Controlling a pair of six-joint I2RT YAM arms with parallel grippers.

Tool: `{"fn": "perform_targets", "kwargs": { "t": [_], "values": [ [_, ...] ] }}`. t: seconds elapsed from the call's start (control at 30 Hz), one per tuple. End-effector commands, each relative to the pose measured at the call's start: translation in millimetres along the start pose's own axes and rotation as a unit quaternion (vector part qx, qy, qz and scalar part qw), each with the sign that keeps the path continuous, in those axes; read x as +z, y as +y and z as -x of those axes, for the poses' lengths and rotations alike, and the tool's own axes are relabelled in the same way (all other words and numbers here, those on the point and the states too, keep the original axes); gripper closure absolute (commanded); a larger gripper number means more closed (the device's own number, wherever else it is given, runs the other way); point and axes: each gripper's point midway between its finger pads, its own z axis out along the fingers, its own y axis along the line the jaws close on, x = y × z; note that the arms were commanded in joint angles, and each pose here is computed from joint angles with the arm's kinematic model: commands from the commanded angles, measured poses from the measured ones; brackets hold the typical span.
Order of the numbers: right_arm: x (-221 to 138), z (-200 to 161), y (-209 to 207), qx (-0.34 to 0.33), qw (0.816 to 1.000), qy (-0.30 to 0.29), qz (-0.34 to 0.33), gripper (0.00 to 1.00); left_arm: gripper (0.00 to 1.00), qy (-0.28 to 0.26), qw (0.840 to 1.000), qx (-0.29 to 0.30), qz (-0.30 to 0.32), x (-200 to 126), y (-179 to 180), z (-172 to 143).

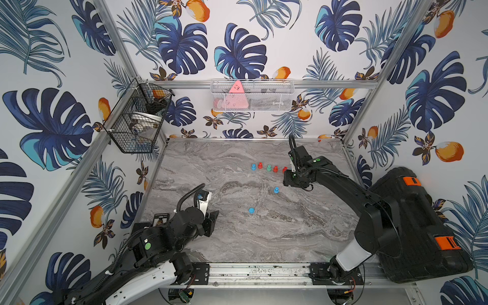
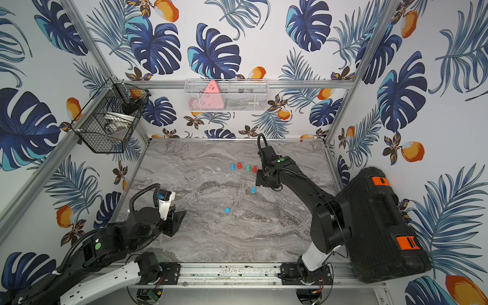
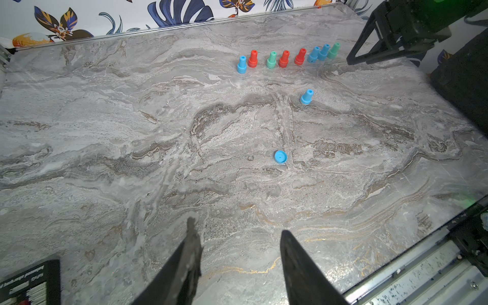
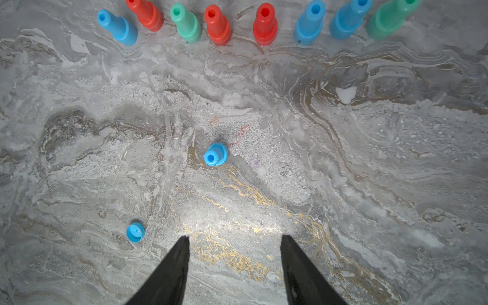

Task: Close the stamp cap
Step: Pick up the stamp from the center of the board.

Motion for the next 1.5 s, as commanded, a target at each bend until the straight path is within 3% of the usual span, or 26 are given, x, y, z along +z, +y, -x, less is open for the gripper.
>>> {"fn": "perform_targets", "kwargs": {
  "t": [0.0, 0.5, 1.47],
  "values": [
    [7.9, 3.6, 6.2, 0.001, 1.000, 0.008, 0.007, 0.43, 0.47, -0.010, 1.000, 0.000, 0.005, -1.0, 1.9, 4.1],
    [65.2, -4.8, 27.8, -0.029, 0.997, 0.059, -0.029, 0.44, 0.47, -0.025, 1.000, -0.009, 0.004, -8.0, 5.6, 7.3],
    [110.0, -4.7, 22.9, -0.037, 0.993, 0.088, -0.070, 0.56, 0.47, -0.030, 0.999, -0.002, -0.029, -10.4, -5.1, 9.4]
  ]
}}
